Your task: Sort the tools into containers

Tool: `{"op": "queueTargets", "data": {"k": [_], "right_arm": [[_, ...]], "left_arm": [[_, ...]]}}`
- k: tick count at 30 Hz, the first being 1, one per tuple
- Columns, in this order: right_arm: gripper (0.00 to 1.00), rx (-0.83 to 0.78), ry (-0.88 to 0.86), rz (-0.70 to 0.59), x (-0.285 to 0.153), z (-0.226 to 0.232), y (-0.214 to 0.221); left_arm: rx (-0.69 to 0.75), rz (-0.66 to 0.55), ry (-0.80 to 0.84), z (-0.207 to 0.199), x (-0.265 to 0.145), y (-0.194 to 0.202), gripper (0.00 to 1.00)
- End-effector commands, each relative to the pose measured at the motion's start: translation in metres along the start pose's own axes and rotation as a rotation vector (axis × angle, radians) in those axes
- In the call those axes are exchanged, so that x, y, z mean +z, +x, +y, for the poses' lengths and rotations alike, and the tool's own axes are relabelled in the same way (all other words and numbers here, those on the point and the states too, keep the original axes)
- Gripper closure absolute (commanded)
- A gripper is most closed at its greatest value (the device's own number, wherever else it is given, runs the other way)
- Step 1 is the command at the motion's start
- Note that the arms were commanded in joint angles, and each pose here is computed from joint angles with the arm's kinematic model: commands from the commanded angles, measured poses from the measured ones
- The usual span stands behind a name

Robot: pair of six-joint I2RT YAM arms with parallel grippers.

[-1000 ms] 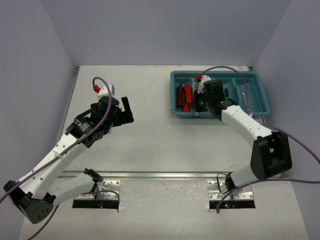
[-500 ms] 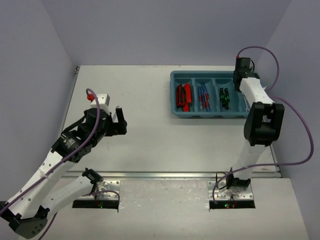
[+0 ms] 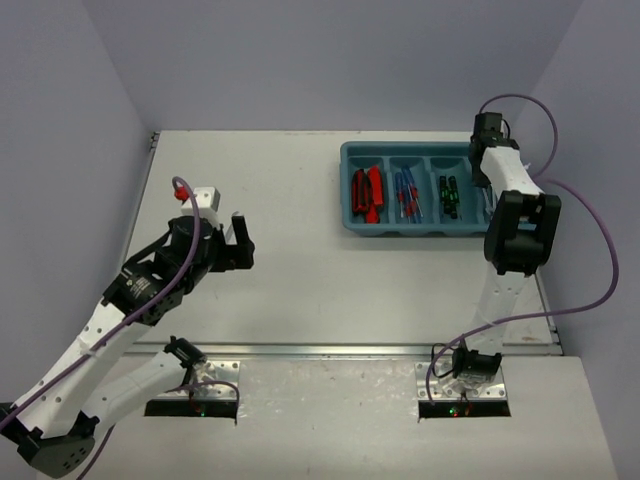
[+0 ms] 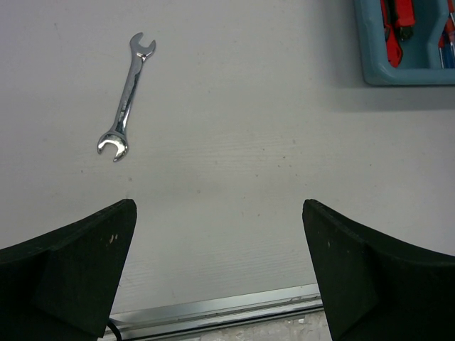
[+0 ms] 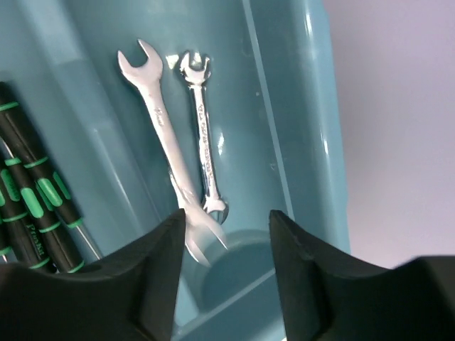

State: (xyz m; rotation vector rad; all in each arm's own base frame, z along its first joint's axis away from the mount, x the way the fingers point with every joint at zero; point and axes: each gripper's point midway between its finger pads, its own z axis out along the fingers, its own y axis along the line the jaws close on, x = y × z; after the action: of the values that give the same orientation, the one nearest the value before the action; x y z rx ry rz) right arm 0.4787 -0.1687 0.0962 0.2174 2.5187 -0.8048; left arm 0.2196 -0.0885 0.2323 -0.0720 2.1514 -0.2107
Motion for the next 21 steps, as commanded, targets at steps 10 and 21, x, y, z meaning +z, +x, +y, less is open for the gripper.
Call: {"op": "queueTargets", "data": {"k": [10, 21], "right_arm": [[0.19, 0.054, -0.508, -0.41, -0.21, 0.121, -0.034], [0.01, -0.114, -1.102, -0.574, -0.288, 0.18, 0.066]], "left_arm": [[0.038, 0.044, -0.097, -0.011, 0.078, -0.003, 0.0], [-0.02, 0.319, -0.175, 0.068, 0.214, 0.023, 0.0]]}}
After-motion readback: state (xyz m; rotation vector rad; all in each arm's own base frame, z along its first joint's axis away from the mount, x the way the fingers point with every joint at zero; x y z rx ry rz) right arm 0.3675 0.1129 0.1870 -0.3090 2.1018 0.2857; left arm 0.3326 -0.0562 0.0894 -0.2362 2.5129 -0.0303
